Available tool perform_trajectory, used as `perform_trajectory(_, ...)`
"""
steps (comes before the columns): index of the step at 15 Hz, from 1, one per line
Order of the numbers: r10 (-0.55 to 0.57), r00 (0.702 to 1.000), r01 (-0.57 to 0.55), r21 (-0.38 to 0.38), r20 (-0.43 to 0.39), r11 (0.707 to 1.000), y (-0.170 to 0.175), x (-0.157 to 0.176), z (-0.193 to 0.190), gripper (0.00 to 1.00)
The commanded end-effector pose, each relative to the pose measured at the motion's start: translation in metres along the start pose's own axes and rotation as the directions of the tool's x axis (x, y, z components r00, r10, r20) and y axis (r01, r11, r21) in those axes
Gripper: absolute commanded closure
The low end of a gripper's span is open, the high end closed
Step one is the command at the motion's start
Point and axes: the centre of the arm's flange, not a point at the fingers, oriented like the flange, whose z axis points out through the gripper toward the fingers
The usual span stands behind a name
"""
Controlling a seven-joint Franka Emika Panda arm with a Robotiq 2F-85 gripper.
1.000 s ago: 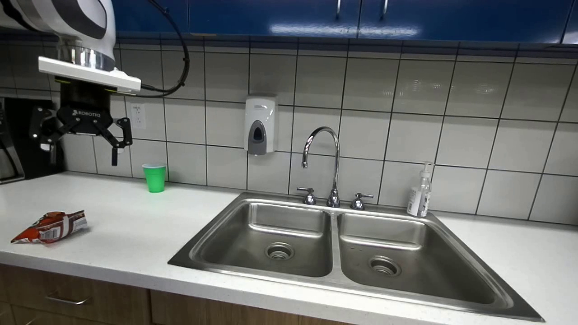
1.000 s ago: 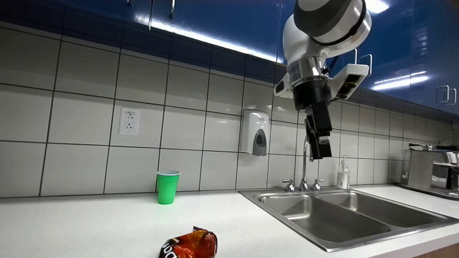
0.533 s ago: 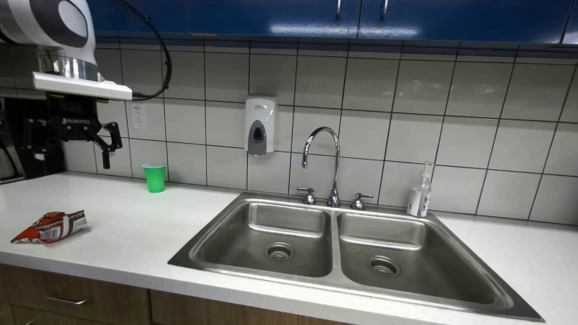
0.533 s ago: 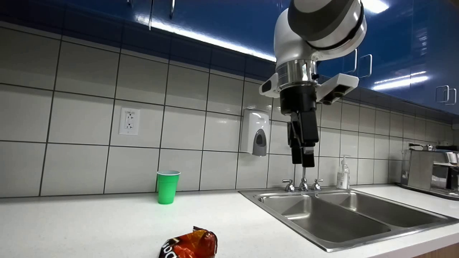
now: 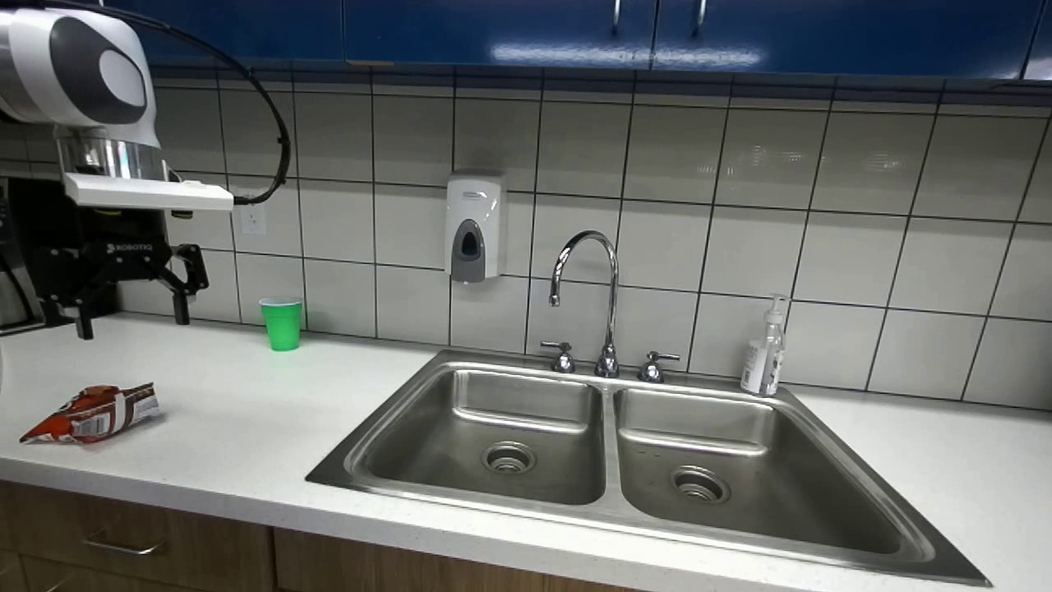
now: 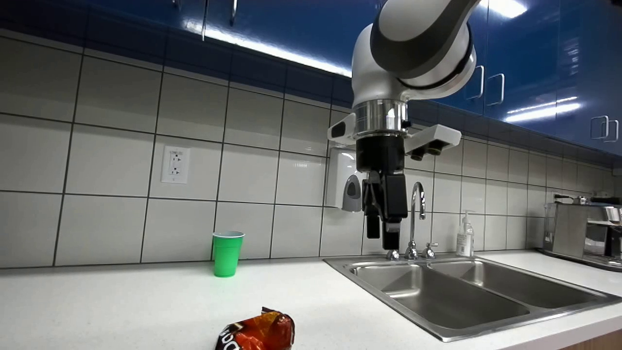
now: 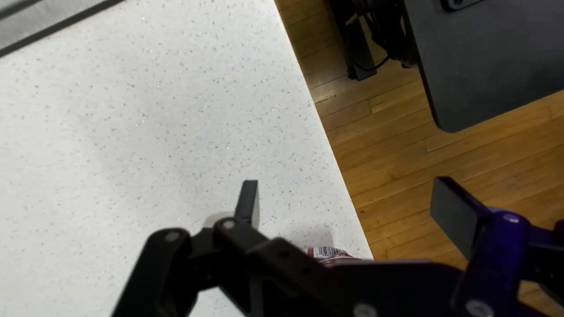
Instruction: Pick up the red packet of doritos and put it in the sink
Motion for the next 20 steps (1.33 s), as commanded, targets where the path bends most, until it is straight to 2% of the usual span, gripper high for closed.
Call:
perform_trajectory(1,-0.086,0.996,0.086,-0.025,0.003,0.996,0.008,0.021,0.012,0.00)
perform_trajectory(11,-0.215,0.976,0.216,-0.050,0.018,0.975,0.013,0.066,0.030,0.00)
perform_trajectory(20,-0.313,0.949,0.314,-0.033,0.029,0.949,-0.012,0.100,0.042,0.00)
